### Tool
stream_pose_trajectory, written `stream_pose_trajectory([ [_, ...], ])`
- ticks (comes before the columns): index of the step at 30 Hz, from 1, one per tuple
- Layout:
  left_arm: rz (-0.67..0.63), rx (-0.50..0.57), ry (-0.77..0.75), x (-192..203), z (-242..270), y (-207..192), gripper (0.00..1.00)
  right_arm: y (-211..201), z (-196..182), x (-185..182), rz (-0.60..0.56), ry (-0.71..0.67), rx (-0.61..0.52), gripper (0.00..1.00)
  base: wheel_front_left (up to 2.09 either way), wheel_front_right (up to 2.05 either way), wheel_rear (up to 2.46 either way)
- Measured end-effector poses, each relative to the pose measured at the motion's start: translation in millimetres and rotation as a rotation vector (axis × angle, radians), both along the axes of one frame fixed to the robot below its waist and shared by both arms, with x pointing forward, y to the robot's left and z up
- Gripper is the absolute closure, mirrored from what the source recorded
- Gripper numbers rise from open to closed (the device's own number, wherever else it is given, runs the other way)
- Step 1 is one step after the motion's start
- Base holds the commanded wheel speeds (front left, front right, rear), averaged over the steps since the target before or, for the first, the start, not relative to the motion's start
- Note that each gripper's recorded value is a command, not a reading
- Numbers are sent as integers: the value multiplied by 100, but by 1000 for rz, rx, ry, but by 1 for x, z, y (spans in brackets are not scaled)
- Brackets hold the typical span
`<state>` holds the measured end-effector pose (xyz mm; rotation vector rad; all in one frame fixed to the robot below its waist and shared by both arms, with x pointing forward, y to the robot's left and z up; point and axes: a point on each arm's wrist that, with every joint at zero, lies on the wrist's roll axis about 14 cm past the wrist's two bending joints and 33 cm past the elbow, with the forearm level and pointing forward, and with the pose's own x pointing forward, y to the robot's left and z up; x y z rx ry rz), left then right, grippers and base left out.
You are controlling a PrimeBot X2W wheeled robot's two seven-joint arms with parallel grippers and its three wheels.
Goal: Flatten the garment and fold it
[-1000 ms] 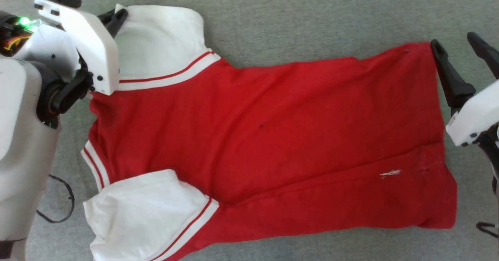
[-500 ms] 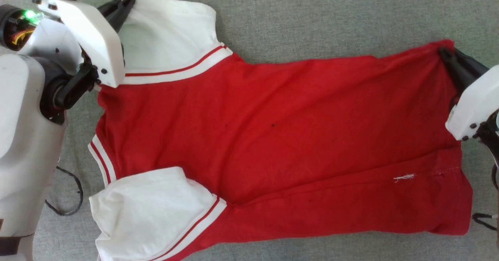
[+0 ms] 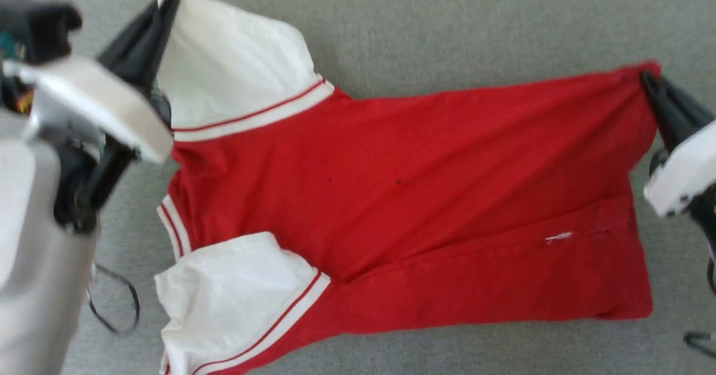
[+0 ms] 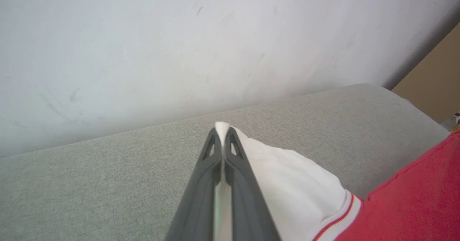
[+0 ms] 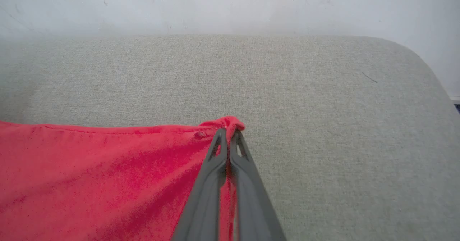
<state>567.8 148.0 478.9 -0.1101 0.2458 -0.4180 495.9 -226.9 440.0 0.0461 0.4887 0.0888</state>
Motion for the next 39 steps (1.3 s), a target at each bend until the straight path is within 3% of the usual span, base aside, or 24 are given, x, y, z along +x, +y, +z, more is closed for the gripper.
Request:
stream_pose_trajectory([
  [8, 49, -134, -59, -70, 40, 12, 100, -7, 8, -51, -50, -19, 88, 100, 0, 0, 0],
  [18, 164, -235, 88, -165, 26, 36, 100, -1, 3, -105, -97, 1, 185, 100, 0, 0, 0],
  [26, 200, -201, 327, -211, -30, 40, 100, 5, -9, -116, -90, 41, 192, 100, 0, 0, 0],
  [32, 202, -179, 432, -225, -61, 33, 98, 16, -17, -118, -69, 67, 207, 100, 0, 0, 0],
  [33, 201, -172, 436, -225, -64, 33, 75, 17, -18, -119, -66, 71, 208, 100, 0, 0, 0],
  [34, 201, -160, 436, -223, -66, 33, 44, 17, -19, -119, -66, 75, 209, 100, 0, 0, 0],
  [35, 202, -156, 427, -220, -65, 34, 0, 17, -20, -119, -66, 78, 209, 80, 0, 0, 0],
  [36, 207, -163, 411, -216, -63, 33, 0, 17, -21, -119, -67, 81, 209, 49, 0, 0, 0],
  [37, 213, -176, 391, -212, -59, 33, 0, 16, -21, -119, -70, 81, 208, 0, 0, 0, 0],
  [39, 239, -224, 332, -201, -48, 33, 0, 12, -19, -118, -81, 70, 206, 0, 0, 0, 0],
])
